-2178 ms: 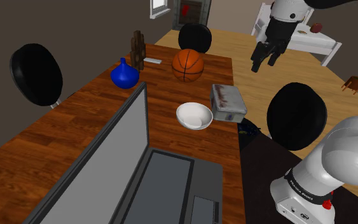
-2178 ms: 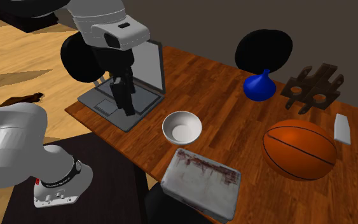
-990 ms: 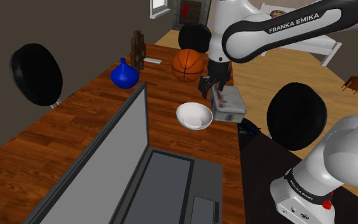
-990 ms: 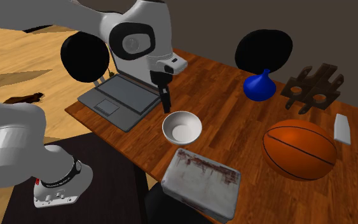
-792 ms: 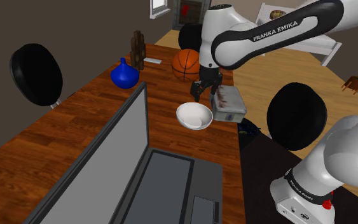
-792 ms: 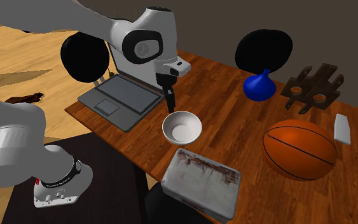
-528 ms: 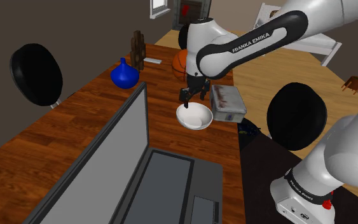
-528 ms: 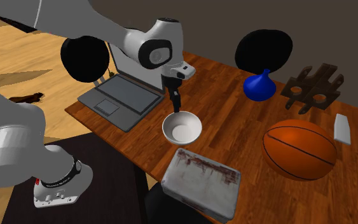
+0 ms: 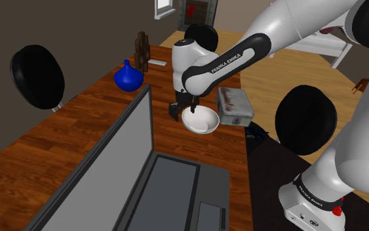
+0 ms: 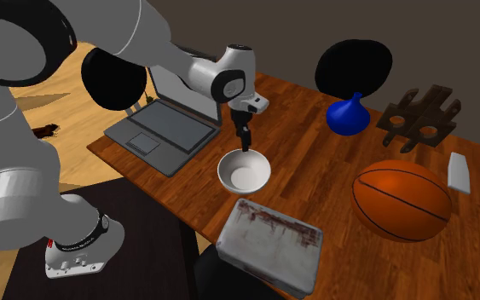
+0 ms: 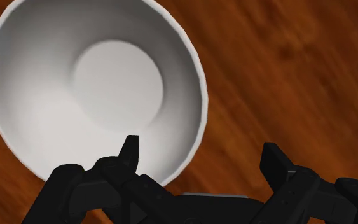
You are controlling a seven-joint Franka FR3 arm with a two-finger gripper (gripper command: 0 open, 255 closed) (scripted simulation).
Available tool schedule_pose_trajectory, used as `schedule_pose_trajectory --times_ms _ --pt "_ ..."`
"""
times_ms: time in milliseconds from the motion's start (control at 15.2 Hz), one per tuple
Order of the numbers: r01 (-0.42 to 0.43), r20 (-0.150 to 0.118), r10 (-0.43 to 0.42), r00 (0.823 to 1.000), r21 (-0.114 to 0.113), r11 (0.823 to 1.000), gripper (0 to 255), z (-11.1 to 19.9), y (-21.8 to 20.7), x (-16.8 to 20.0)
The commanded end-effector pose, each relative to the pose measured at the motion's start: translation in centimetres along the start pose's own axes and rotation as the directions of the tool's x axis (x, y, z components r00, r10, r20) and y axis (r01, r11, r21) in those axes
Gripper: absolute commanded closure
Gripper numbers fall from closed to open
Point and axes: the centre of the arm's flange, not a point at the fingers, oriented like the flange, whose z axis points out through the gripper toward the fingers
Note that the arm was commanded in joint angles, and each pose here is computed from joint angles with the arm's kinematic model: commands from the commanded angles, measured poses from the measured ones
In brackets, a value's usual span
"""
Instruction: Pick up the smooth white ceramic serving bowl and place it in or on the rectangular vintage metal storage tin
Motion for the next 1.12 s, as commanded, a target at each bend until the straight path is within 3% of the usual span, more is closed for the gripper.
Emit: schedule_pose_trajectory --times_ms 0,330,858,924,1056 --pt "0.0 0.0 0.0 1.0 0.0 1.0 0 1.1 -0.1 0.2" --pt "0.0 0.0 0.0 1.0 0.0 1.0 0 3.5 -0.1 0.2" --pt "0.0 0.0 0.0 1.0 0.0 1.0 0 3.5 -0.1 0.2" --pt "0.0 0.0 0.0 1.0 0.0 1.0 255 3.5 -0.1 0.2" --pt "0.0 0.0 0.0 1.0 0.0 1.0 255 3.5 -0.1 0.2"
